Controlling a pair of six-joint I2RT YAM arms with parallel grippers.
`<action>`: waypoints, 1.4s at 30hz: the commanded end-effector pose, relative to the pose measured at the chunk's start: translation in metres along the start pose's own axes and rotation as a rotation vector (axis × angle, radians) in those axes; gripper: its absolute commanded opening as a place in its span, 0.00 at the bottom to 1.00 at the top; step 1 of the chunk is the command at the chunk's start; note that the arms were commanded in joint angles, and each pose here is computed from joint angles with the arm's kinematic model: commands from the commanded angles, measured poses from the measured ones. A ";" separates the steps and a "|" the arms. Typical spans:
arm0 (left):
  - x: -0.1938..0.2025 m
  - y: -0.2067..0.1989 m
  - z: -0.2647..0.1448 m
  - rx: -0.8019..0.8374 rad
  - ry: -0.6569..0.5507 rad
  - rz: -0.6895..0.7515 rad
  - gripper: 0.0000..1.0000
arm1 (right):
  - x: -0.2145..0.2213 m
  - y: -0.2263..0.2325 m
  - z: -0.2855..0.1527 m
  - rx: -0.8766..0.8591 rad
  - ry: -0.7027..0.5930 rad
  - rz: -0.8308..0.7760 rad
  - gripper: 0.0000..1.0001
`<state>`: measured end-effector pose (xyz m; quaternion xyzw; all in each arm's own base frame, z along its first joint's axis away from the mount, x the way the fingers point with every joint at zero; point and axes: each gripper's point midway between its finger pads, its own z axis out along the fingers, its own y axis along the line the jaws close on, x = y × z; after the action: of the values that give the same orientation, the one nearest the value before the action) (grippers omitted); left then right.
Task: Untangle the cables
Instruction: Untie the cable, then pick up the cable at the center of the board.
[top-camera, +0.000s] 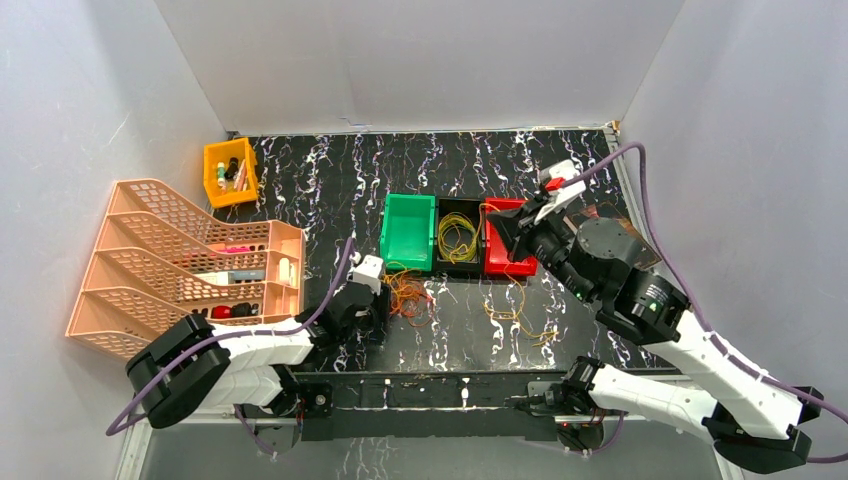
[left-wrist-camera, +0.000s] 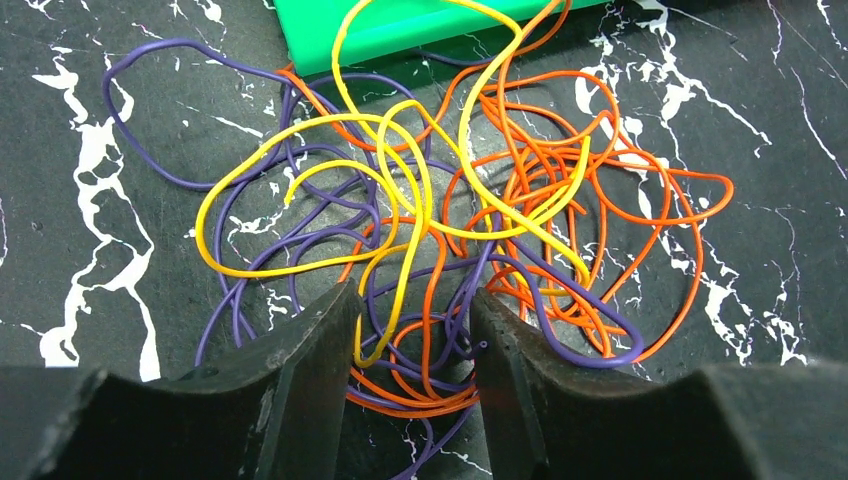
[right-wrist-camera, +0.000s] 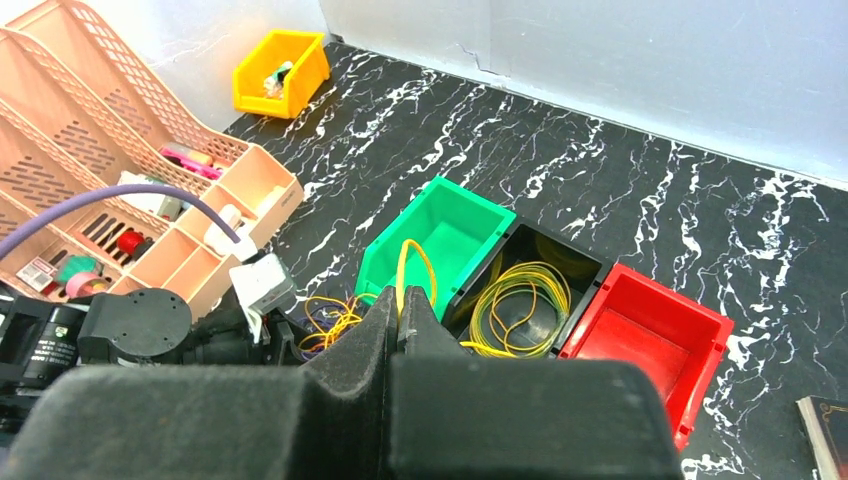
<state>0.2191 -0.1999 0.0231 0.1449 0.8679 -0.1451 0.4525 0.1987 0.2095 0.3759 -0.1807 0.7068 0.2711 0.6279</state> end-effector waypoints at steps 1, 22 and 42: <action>0.006 0.008 -0.002 -0.033 0.024 0.003 0.46 | -0.041 -0.004 -0.012 0.019 -0.075 -0.010 0.00; -0.064 -0.013 -0.053 0.064 -0.061 -0.063 0.98 | 0.056 -0.074 -0.046 0.454 0.176 0.204 0.00; -0.111 -0.076 -0.050 0.243 0.042 -0.111 0.98 | 0.220 -0.073 -0.039 0.503 0.688 0.193 0.00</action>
<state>0.2130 -0.2482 0.1338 0.1372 0.8731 -0.2407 0.4011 0.1972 0.1319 0.1773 -0.0246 0.9091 0.0235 0.4152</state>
